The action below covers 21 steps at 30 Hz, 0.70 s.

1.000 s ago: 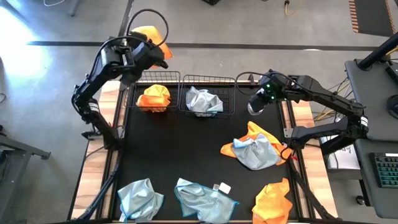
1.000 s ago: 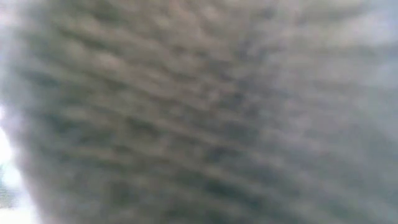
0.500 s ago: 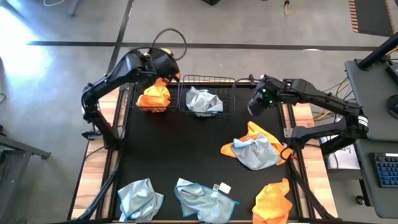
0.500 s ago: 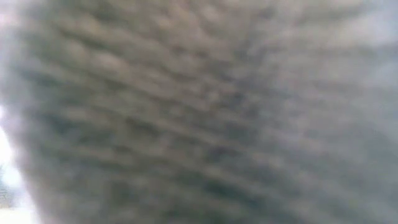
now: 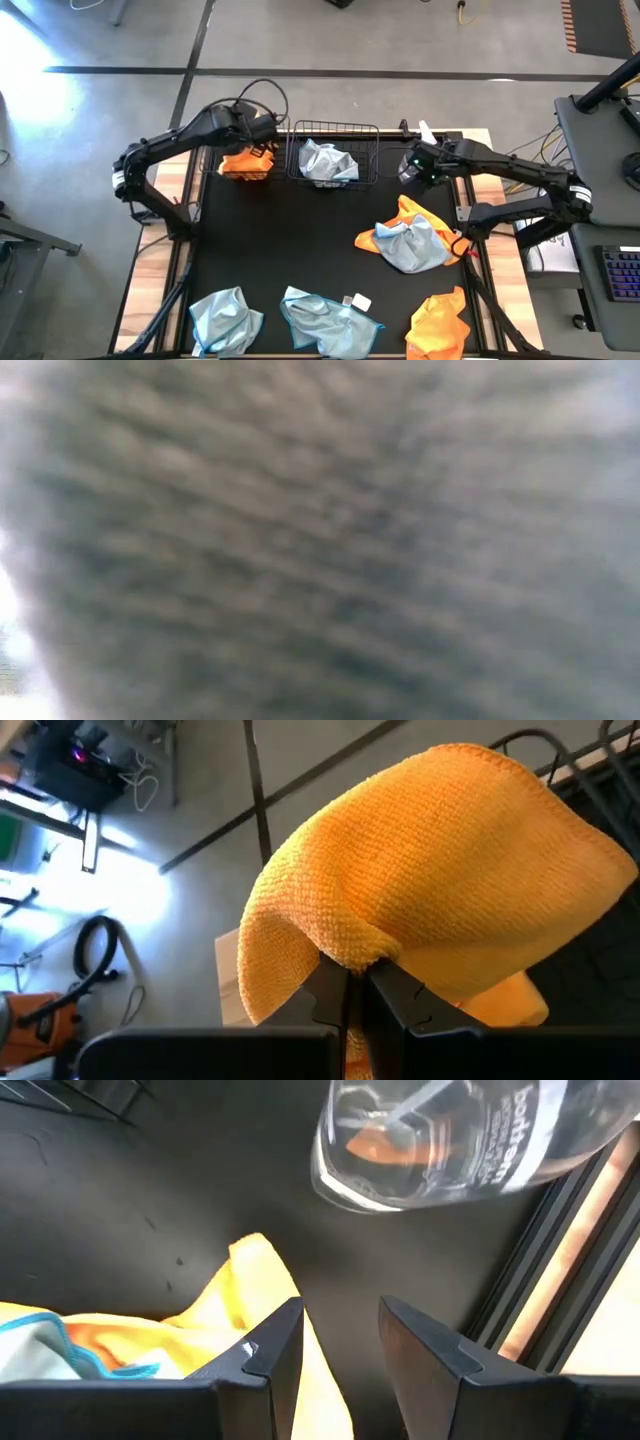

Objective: Sort microfiber towel by color & place in baskets
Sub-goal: Put the yellow microfiber cloth into the left black wire basket

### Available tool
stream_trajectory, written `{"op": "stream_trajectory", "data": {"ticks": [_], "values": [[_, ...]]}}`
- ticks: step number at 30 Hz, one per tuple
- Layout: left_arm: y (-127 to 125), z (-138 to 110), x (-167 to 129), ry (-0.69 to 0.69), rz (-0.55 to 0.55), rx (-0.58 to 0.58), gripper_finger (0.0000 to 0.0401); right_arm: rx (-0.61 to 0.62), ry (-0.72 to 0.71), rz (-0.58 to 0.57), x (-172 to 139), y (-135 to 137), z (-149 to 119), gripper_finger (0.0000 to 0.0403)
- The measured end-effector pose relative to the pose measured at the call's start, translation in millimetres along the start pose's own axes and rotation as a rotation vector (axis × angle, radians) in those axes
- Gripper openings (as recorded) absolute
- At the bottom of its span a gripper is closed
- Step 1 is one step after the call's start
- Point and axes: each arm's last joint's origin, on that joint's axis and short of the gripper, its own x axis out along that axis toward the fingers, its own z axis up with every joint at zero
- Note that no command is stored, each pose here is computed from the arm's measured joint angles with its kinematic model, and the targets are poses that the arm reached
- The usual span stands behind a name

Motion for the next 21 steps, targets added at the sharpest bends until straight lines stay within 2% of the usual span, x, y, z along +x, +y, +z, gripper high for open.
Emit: {"op": "stream_trajectory", "data": {"ticks": [7,10,17,21], "values": [[6.6,-15.5,3.9,0.002,-0.048,-0.030,0.0009,0.008,0.006,0.000,3.6,0.0,-1.3,0.0125],[9.3,-17.0,2.9,0.000,-0.060,-0.032,0.0032,0.012,-0.014,0.013,2.3,1.2,1.0,0.0125],[11.3,-14.5,8.3,0.014,-0.046,0.068,0.0099,0.020,-0.055,0.041,-1.6,3.6,5.8,0.0125],[11.9,-12.3,13.1,0.028,-0.031,0.056,0.0131,0.023,-0.065,0.047,-1.8,4.2,6.8,0.0125]]}}
